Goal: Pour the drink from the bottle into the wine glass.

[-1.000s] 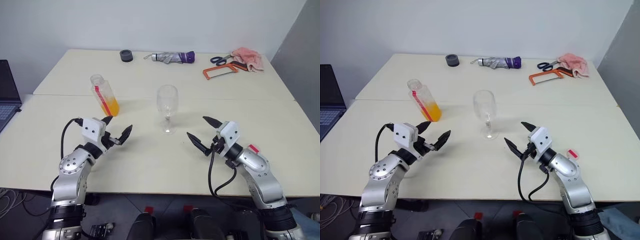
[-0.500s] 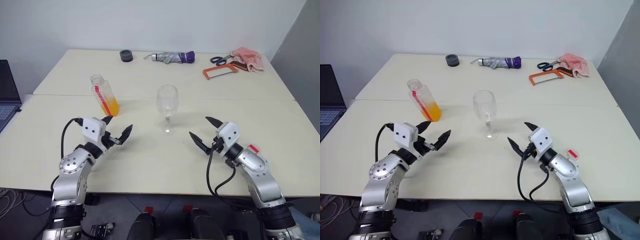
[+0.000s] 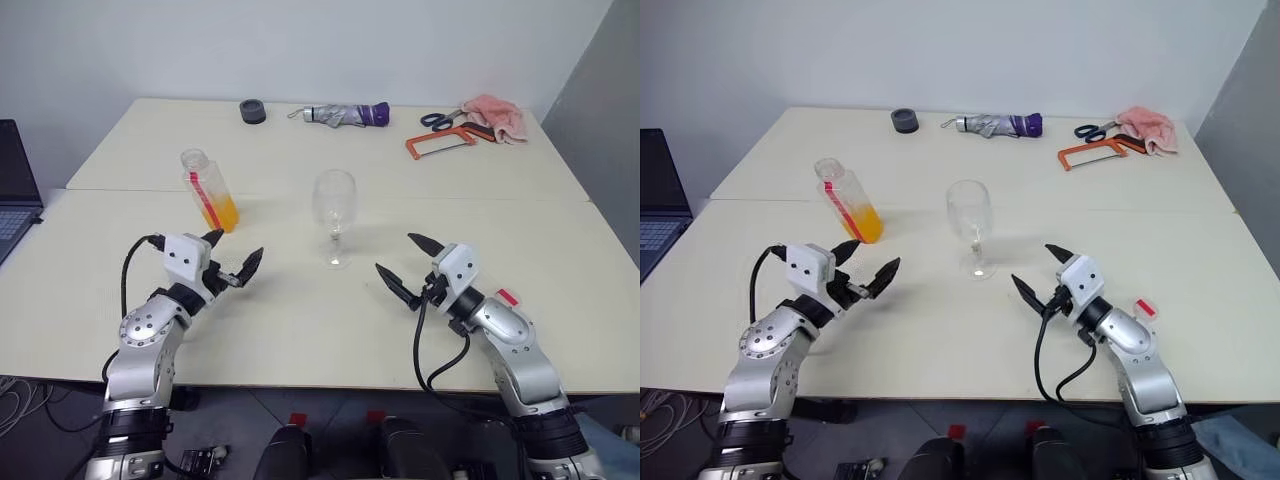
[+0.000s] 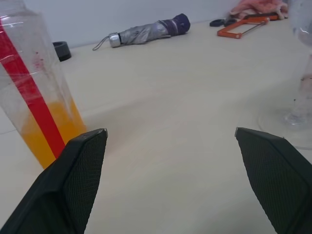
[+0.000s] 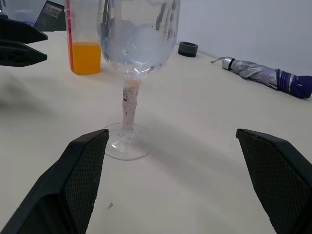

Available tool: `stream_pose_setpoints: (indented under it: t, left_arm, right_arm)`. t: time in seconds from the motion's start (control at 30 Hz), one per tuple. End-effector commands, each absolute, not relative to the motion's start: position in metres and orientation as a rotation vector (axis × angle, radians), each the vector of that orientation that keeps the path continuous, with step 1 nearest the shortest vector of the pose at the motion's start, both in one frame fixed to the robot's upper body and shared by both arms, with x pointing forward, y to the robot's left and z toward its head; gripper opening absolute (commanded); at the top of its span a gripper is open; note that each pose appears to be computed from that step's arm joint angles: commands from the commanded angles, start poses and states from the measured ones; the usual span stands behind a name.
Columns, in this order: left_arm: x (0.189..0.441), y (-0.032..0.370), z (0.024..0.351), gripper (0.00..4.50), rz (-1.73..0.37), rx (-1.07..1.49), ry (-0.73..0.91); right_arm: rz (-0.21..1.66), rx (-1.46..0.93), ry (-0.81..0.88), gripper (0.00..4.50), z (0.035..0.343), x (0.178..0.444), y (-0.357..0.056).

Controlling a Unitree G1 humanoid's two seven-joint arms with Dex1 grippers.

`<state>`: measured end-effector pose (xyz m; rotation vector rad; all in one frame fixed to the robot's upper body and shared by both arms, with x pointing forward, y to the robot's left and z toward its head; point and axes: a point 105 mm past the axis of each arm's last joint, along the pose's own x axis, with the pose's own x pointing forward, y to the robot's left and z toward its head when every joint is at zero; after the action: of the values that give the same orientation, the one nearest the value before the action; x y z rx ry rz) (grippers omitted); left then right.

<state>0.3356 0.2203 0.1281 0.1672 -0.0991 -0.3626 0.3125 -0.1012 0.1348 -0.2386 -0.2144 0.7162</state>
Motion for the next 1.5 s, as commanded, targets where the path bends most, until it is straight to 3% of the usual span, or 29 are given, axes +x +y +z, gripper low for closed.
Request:
stream_pose_setpoints:
  t: [0.03, 0.5, 1.5]
  left_arm:
    - [0.337, 0.232, 0.144, 4.50, -0.298, 0.177, -0.161]
    - [0.346, 0.267, 0.147, 4.50, -0.103, 0.134, -0.155]
    - [0.353, 0.280, 0.154, 4.50, -0.068, 0.143, -0.160]
  right_arm:
    - [0.729, -0.232, -0.286, 4.45, 0.153, 0.309, -0.098]
    - [0.958, -0.168, -0.242, 4.45, 0.158, 0.285, -0.071]
    - [1.044, -0.163, -0.225, 4.45, 0.164, 0.275, -0.063]
